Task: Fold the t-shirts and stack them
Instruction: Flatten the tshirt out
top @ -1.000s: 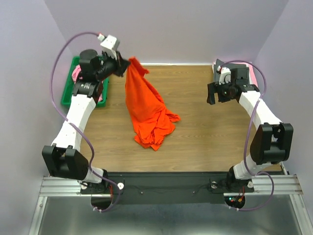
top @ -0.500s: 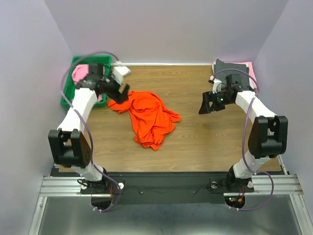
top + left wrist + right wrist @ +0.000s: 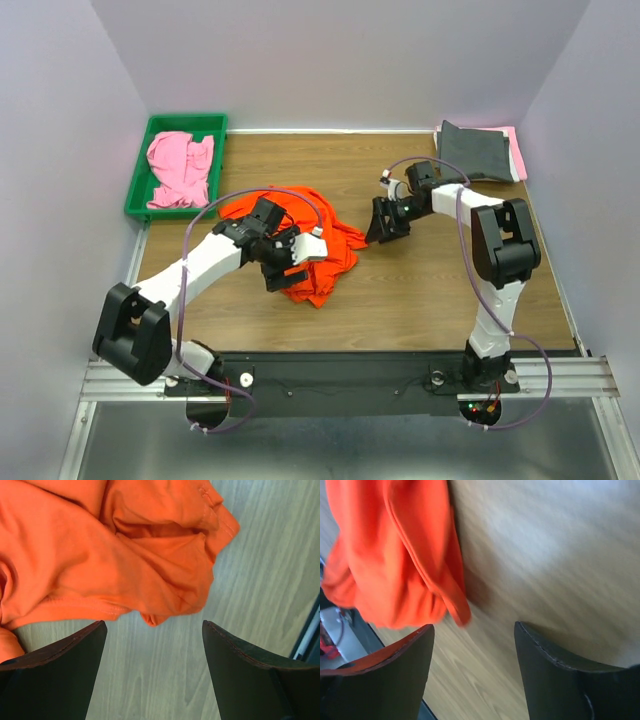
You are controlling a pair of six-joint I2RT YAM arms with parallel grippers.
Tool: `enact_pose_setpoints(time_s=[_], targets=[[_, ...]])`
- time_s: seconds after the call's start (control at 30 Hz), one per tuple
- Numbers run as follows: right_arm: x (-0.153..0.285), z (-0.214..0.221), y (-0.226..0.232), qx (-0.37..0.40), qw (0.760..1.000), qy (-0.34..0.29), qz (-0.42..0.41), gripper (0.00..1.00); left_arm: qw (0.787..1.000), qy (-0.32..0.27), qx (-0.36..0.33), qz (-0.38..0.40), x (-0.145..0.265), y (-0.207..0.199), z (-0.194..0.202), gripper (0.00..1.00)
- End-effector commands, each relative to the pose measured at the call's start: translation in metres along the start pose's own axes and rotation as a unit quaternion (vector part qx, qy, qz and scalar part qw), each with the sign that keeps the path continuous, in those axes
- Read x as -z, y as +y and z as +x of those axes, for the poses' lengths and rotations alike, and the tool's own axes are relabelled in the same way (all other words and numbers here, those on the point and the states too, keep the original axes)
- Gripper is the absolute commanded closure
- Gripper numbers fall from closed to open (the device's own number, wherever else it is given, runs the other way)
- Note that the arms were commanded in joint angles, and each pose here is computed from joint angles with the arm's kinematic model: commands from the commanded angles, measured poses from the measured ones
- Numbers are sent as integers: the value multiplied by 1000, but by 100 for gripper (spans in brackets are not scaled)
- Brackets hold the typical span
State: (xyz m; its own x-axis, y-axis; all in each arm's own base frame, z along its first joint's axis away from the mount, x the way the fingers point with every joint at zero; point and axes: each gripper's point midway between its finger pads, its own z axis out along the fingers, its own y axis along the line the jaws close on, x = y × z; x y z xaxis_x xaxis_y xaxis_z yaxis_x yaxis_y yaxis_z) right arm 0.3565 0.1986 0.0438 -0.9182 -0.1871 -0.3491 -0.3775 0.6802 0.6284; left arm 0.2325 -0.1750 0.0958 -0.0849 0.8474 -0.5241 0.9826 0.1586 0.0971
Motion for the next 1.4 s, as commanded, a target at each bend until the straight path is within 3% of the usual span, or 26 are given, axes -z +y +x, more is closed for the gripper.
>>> enact_pose_setpoints(time_s=[0.0, 0.1, 0.13, 0.17, 0.27, 0.3, 0.33, 0.4, 0.47, 0.7, 0.97, 1.07, 1.2, 1.23, 1.37], targets=[[-22, -26, 3, 5, 1000, -23, -4, 30, 999, -6, -10, -32, -13, 15, -9, 11], [-32, -27, -1, -3, 1000, -15, -9, 42, 999, -3, -14, -37, -24, 19, -10, 18], [-33, -28, -1, -3, 1000, -14, -10, 52, 999, -2, -11, -38, -27, 20, -10, 25], [-34, -28, -1, -3, 1000, -14, -10, 57, 999, -4, -10, -36, -29, 21, -12, 29], [-30, -30, 2, 12, 1000, -18, -13, 74, 1000, -12, -9, -26, -31, 23, -19, 51], [-28, -32, 4, 18, 1000, -21, -14, 82, 1000, -11, -8, -21, -29, 23, -21, 67], [-23, -35, 5, 24, 999, -27, -11, 99, 1000, -7, -8, -15, -29, 21, -20, 76], [-14, -39, 6, 38, 999, -37, -6, 99, 1000, 7, -6, -8, -25, 18, -13, 94], [-4, -42, 5, 41, 998, -47, -2, 99, 1000, 14, -6, -6, -21, 17, -6, 100], [65, -65, -13, 60, 991, -111, 34, 99, 1000, 20, 14, -16, 11, 22, 13, 100], [112, -56, -15, 101, 984, -105, 99, 99, 999, 16, 42, -23, 32, 26, 20, 100], [126, -37, -26, 123, 981, -73, 134, 100, 994, -5, 96, -42, 33, 35, 7, 85], [132, 8, -44, 114, 980, -15, 160, 99, 976, -53, 189, -95, 41, 81, -9, 64], [133, 13, -48, 113, 979, -8, 171, 99, 970, -65, 209, -103, 43, 99, -15, 51], [134, 19, -50, 105, 979, -2, 176, 100, 936, -115, 295, -151, 56, 165, -22, 43]])
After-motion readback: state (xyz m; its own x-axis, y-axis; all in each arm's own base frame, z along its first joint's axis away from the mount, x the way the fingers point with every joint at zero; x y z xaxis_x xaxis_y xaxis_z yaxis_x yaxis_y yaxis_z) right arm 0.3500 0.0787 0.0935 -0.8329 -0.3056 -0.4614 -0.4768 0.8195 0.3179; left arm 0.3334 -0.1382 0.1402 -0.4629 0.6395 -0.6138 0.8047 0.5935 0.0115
